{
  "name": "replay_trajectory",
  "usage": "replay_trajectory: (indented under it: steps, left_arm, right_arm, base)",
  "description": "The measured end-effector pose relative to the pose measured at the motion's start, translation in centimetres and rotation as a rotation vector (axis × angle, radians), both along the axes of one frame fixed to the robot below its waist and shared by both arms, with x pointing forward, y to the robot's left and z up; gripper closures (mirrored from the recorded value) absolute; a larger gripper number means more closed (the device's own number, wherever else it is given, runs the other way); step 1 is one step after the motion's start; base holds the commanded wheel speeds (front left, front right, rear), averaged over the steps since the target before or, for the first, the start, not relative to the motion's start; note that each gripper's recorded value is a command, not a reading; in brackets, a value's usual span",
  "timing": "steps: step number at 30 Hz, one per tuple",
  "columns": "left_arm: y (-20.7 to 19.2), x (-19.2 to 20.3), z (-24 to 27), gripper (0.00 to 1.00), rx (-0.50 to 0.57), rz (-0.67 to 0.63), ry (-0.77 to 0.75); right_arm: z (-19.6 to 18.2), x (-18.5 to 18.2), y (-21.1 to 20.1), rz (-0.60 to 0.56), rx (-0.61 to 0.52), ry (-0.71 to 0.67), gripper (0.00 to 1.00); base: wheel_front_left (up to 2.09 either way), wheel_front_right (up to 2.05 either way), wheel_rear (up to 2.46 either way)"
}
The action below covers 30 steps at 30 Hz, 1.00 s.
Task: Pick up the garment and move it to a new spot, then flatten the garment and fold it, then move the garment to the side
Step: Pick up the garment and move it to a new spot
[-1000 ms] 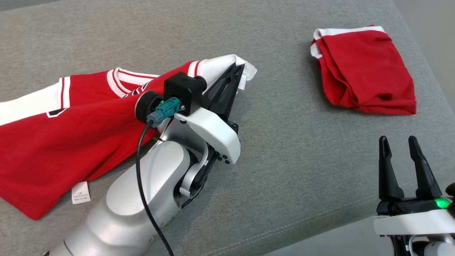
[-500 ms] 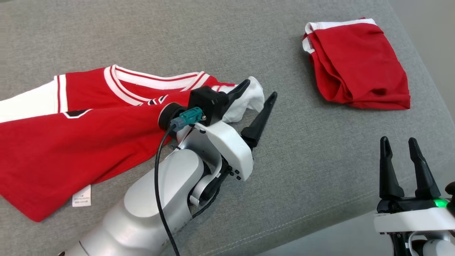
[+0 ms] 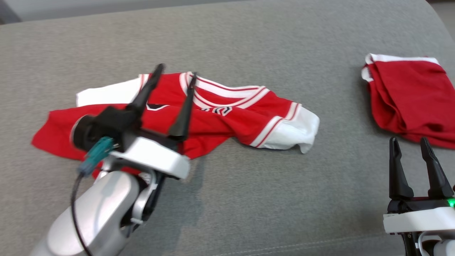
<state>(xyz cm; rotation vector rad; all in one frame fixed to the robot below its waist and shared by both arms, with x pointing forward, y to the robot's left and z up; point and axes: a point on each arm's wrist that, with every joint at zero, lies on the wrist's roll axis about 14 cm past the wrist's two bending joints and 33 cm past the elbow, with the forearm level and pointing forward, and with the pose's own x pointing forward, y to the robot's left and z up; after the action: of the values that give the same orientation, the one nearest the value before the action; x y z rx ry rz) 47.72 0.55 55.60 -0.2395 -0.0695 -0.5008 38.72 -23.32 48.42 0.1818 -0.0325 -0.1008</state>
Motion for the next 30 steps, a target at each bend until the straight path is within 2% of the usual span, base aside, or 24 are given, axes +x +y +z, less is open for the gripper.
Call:
replay_trajectory:
  steps: [4, 5, 10, 13, 20, 25, 30]
  left_arm:
    - [7.3, -0.5, 0.5, 0.00, 0.020, 0.223, -0.007]
    - [10.5, -1.1, 0.4, 0.00, 0.030, 0.312, 0.007]
    - [16.1, -4.0, 0.0, 0.00, 0.072, 0.438, 0.027]
    - [17.8, -5.3, -1.0, 0.00, 0.115, 0.444, 0.052]
    - [20.1, -7.6, -3.3, 0.00, 0.099, 0.477, 0.125]
    - [24.0, -10.4, -5.2, 0.00, 0.017, 0.643, 0.206]
    - [24.9, -12.2, -5.3, 0.00, -0.012, 0.700, 0.193]
  right_arm:
    - [0.6, 1.0, 1.7, 0.065, -0.004, -0.016, 0.00]
    - [1.0, 1.3, 2.5, 0.093, -0.003, -0.025, 0.00]
    - [1.7, 1.1, 3.8, 0.133, 0.005, -0.041, 0.00]
    - [2.3, 0.9, 4.5, 0.152, 0.008, -0.057, 0.00]
    - [1.9, -0.4, 4.9, 0.163, 0.011, -0.039, 0.00]
    - [1.6, -2.1, 4.5, 0.151, 0.012, -0.024, 0.00]
    - [1.5, -2.9, 4.5, 0.142, 0.023, -0.022, 0.00]
  base:
    - [0.00, 0.00, 0.00]
    - [0.00, 0.00, 0.00]
    - [0.00, 0.00, 0.00]
    - [0.00, 0.00, 0.00]
    - [0.00, 0.00, 0.00]
    - [0.00, 0.00, 0.00]
    - [0.00, 0.00, 0.00]
